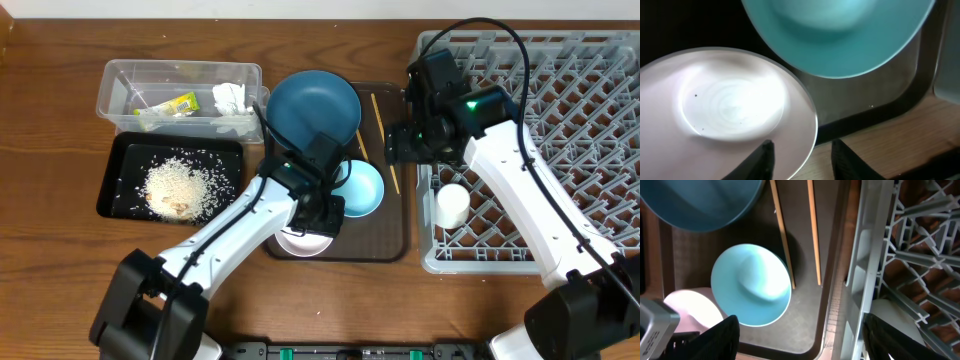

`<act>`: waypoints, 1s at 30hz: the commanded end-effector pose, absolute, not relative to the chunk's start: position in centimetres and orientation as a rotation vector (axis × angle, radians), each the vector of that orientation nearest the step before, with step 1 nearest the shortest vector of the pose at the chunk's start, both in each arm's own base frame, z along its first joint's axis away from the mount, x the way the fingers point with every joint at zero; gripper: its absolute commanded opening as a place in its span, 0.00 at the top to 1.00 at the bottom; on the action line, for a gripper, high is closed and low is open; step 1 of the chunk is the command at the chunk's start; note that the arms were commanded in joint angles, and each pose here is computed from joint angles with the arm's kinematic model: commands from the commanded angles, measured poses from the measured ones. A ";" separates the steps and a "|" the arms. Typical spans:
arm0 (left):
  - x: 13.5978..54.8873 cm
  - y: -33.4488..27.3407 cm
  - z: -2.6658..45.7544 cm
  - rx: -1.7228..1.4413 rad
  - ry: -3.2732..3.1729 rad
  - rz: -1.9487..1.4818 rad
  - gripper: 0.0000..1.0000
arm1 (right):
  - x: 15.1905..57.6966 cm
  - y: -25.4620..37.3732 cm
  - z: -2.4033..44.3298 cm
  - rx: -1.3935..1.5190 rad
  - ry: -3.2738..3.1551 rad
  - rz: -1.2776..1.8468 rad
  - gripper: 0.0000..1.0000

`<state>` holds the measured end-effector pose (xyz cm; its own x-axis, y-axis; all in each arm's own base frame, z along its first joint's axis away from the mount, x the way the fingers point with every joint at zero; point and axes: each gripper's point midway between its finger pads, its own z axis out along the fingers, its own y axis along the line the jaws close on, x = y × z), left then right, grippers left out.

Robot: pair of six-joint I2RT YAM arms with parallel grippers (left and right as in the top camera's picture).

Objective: Sort waste into correct bins and load items into the dishwasher rack
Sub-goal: 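Return the empty pink bowl to the brown tray with left gripper, then grasp the light-blue bowl with right gripper and lift toward rack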

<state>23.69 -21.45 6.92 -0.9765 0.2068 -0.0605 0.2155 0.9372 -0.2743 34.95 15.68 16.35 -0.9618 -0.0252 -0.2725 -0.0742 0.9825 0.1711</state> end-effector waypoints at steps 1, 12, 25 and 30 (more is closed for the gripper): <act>25.2 -21.9 10.0 0.325 2.957 -0.484 0.58 | 35.1 16.0 16.1 -0.094 2.855 0.287 0.25; 29.6 -15.7 17.5 0.061 2.708 -0.535 0.45 | 35.3 19.1 14.0 -0.187 2.871 0.319 0.27; 31.3 -11.1 19.3 -0.118 2.626 -0.503 0.34 | 35.5 19.6 5.1 -0.200 3.069 0.220 0.41; 31.3 -11.1 19.2 -0.119 2.628 -0.503 0.32 | 35.2 19.5 2.8 -0.205 3.120 0.191 0.57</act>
<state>30.83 -11.27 18.30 -0.9032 -0.1756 -0.3917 -0.0174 0.9267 -0.3753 35.60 19.23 3.72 -0.9930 -0.1118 -0.0381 -0.1158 0.9850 0.1283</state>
